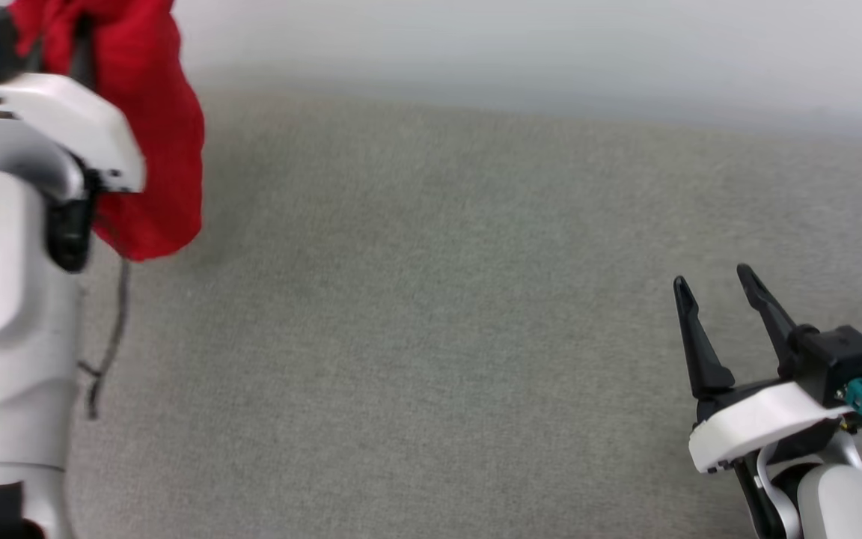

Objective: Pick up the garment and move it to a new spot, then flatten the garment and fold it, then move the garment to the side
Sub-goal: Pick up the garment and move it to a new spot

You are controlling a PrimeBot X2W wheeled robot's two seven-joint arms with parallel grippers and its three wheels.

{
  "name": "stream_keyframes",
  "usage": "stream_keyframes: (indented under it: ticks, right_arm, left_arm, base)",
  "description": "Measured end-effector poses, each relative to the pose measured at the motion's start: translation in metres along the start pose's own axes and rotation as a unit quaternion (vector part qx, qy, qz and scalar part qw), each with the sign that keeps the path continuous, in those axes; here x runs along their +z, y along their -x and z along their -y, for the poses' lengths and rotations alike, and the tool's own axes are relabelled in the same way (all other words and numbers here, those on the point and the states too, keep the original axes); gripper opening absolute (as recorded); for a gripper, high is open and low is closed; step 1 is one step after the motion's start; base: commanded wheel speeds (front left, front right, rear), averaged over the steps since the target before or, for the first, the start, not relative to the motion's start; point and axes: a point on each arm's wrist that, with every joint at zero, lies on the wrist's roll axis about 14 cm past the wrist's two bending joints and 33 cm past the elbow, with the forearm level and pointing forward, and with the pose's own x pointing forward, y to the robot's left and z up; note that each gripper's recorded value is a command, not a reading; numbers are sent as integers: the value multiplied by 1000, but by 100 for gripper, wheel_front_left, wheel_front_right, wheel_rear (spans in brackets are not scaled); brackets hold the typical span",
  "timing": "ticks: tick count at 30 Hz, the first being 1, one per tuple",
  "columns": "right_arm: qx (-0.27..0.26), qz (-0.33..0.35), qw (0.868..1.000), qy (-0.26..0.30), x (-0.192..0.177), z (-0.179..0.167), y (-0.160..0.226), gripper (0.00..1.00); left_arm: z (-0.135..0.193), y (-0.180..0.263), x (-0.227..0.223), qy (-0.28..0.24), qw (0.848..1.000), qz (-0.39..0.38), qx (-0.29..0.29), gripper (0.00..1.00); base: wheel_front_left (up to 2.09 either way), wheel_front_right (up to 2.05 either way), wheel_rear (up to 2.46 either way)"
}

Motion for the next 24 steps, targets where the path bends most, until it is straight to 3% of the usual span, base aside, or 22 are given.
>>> stream_keyframes:
  ticks: [5,11,17,24]
  right_arm:
    - [-24,12,1000,4,13,10,22,100]
    - [-66,20,998,11,25,32,50,100]
    - [-120,17,992,15,26,62,79,100]
    - [-165,3,986,14,16,87,99,100]
  left_arm:
    - [66,5,40,25,995,68,-72,0]
    - [182,25,49,80,972,92,-199,0]
    - [298,69,25,105,933,60,-339,0]
    - [384,164,-79,110,872,-92,-468,0]
  base:
    - [0,0,0]
    - [0,0,0]
    - [0,0,0]
    - [0,0,0]
